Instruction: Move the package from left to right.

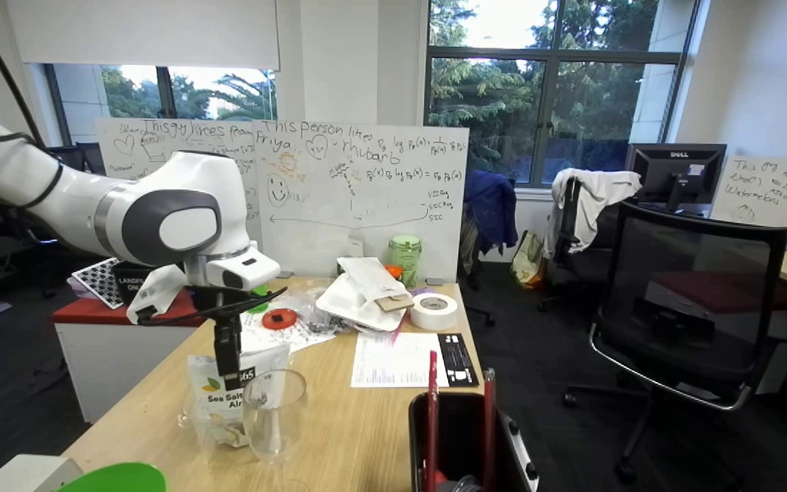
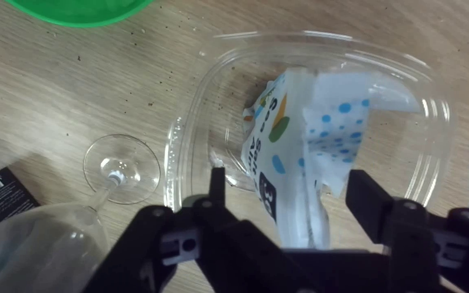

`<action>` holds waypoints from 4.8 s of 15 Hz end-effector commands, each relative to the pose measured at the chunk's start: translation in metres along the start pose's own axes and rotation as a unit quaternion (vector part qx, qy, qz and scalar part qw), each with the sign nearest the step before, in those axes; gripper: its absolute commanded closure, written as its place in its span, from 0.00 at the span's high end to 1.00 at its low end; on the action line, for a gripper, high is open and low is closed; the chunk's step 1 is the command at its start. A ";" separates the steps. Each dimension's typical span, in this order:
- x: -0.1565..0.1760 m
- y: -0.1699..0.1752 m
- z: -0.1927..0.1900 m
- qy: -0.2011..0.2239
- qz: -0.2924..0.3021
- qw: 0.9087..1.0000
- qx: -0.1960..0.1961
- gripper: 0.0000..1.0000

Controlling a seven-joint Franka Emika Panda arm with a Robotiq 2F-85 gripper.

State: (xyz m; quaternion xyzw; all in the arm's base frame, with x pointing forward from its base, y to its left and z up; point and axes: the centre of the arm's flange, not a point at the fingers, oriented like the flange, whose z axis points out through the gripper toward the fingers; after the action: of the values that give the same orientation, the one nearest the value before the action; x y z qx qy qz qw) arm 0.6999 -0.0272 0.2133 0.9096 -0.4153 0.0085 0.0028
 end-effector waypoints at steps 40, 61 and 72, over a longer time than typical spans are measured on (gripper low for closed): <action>-0.059 0.331 -0.160 -0.056 -0.408 0.894 0.178 0.00; -0.031 0.339 -0.072 -0.074 -0.260 0.959 0.078 0.70; -0.042 0.335 -0.157 -0.069 -0.291 0.948 0.111 1.00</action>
State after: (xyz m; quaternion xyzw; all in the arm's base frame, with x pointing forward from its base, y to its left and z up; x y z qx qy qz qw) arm 0.4175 -0.2129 0.3684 0.9839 -0.1279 -0.0093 -0.1246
